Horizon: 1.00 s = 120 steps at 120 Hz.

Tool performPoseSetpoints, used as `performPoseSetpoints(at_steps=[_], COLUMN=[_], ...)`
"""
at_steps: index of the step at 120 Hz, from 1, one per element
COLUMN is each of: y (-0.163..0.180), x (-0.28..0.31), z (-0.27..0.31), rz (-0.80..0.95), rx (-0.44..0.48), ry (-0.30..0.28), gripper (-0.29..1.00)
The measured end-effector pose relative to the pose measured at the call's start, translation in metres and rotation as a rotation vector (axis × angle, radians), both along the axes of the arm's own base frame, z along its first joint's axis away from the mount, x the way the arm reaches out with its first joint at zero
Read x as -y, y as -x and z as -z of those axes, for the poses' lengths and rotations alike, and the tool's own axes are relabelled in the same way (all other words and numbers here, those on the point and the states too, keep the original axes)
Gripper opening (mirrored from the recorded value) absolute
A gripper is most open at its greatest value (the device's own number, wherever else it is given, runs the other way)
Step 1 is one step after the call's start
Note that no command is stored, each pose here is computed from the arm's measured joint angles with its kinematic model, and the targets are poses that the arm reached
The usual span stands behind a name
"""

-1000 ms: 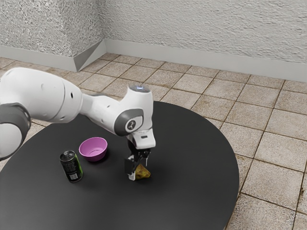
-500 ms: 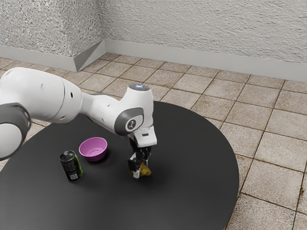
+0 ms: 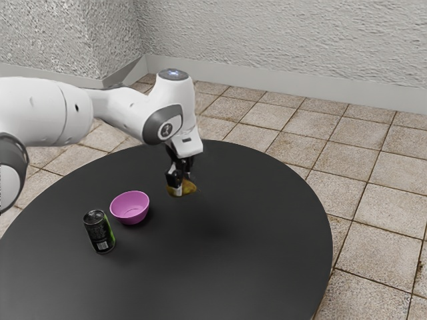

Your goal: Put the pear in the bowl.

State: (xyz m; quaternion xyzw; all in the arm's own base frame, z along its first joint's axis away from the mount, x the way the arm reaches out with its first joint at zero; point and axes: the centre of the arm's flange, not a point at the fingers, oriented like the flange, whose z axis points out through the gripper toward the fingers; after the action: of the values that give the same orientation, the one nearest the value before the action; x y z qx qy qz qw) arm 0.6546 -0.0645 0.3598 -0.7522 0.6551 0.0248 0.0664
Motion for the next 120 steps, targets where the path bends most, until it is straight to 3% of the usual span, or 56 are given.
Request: performPoseSetpoints(at_steps=[25, 51, 84, 120], y=[-0.013, -0.002, 0.003, 0.004], x=[-0.130, -0.165, -0.164, -0.161], z=[0.002, 0.037, 0.045, 0.031], rz=[-0.176, -0.229, -0.226, -0.212], rx=[-0.020, -0.118, -0.176, -0.178], ry=[-0.055, -0.063, -0.054, -0.049], gripper=[-0.01, -0.01, 0.42, 0.63])
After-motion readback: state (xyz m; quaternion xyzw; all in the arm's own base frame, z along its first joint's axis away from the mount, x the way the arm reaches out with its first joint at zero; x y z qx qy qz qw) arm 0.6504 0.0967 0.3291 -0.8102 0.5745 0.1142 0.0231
